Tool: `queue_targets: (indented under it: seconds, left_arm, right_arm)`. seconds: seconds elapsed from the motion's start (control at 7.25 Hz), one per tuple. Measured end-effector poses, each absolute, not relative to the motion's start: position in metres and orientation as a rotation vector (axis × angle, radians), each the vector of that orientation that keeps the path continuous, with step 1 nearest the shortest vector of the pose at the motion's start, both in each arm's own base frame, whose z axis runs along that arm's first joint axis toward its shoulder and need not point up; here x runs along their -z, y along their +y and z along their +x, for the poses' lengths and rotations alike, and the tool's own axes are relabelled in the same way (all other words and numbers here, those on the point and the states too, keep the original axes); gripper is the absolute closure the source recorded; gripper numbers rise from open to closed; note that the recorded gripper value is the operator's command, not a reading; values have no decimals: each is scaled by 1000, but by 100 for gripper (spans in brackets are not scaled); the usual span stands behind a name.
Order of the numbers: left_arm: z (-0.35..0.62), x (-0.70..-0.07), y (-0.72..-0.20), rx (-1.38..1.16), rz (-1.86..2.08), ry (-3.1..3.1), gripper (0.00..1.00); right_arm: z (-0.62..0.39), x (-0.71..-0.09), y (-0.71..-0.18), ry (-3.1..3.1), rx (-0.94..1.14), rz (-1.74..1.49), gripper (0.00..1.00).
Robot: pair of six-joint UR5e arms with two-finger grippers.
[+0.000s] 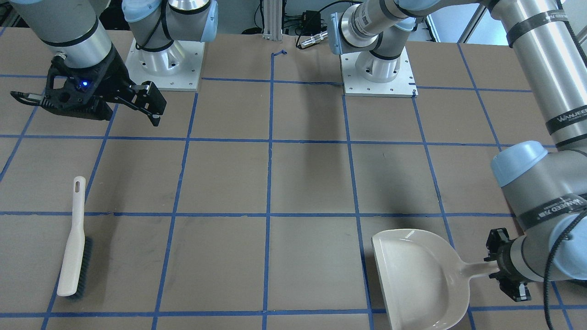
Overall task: Sweep and dump trash into bin
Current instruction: 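Bring the empty dustpan back and set it on the table with the left gripper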
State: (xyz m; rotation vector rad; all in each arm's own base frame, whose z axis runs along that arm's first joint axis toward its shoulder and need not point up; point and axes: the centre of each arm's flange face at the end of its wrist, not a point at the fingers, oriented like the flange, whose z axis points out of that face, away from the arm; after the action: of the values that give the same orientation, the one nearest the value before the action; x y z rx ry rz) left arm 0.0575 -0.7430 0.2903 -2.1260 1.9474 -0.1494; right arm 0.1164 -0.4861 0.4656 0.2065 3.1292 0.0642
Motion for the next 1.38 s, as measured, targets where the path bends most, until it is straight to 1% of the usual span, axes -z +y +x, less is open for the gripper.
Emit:
queue_targets:
  seconds: [0.41,0.69,0.97,1.38]
  left_arm:
    - [28,-261,-728,112,-2039,1965,100]
    - [13,-263,-714,118,-1963,1998,100]
    - [10,-261,-710,133,-1942,2019,100]
    - [10,-254,-711,162,-1955,2022,100]
  right_arm:
    - [117,-474,-486,3125,24,231,0]
    - [117,-489,-489,3122,74,247,0]
    - [117,-502,-489,3123,71,253,0]
    - [123,-505,-488,3106,65,237,0]
